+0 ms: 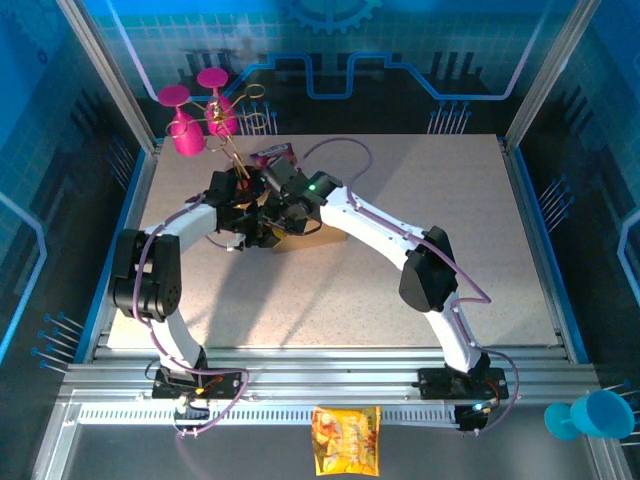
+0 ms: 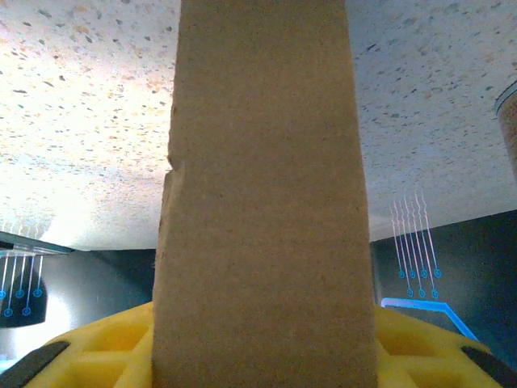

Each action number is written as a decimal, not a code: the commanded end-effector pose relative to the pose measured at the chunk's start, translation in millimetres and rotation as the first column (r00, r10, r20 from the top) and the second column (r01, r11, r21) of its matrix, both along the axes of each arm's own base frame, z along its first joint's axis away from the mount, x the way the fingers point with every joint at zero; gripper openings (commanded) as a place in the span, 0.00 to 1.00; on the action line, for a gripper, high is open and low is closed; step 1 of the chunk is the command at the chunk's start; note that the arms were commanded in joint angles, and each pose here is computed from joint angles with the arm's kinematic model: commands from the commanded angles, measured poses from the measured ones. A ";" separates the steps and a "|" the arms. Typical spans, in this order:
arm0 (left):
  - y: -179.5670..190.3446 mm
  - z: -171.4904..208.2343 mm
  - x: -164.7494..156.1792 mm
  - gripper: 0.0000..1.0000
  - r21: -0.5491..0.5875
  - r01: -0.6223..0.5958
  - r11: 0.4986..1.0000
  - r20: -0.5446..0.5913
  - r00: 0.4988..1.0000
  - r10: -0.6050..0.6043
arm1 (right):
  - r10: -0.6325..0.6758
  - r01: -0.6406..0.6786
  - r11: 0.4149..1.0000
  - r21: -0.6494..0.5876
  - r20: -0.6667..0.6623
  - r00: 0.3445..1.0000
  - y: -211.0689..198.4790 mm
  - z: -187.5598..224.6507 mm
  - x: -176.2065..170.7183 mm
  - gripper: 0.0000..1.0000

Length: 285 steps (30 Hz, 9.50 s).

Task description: Fold the paper box

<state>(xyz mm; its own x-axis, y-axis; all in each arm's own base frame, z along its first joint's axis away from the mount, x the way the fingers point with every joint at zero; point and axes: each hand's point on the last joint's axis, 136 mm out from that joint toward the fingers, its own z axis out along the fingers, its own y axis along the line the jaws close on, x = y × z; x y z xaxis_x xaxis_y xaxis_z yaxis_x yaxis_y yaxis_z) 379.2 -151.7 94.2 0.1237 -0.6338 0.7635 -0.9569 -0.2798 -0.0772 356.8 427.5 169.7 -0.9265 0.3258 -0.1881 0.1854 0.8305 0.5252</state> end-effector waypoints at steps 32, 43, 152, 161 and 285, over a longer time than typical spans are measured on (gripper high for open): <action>21.8 -28.2 -9.3 0.00 0.059 -0.134 0.989 -0.192 0.971 0.143 | -0.059 0.097 0.939 0.329 -0.125 0.990 9.7 58.9 -4.8 0.48; 22.3 -27.5 -9.6 0.00 0.063 -0.132 0.989 -0.188 0.972 0.142 | -0.257 0.396 0.811 0.430 -0.347 0.902 8.4 32.5 15.5 0.50; -18.1 -26.2 -1.9 0.08 -0.037 -0.094 0.995 -0.168 0.982 0.087 | 0.263 -0.178 0.918 -0.353 0.207 0.942 -52.1 2.8 20.4 0.01; -13.0 -23.2 4.2 0.37 -0.061 -0.092 0.994 -0.133 0.988 0.083 | 0.258 -0.173 0.917 -0.359 0.206 0.944 -56.0 3.7 21.9 0.00; -50.4 0.5 31.9 0.01 -0.068 -0.098 0.993 -0.078 0.993 0.093 | 0.219 -0.218 0.976 -0.024 0.148 0.964 -47.5 15.7 -1.8 0.32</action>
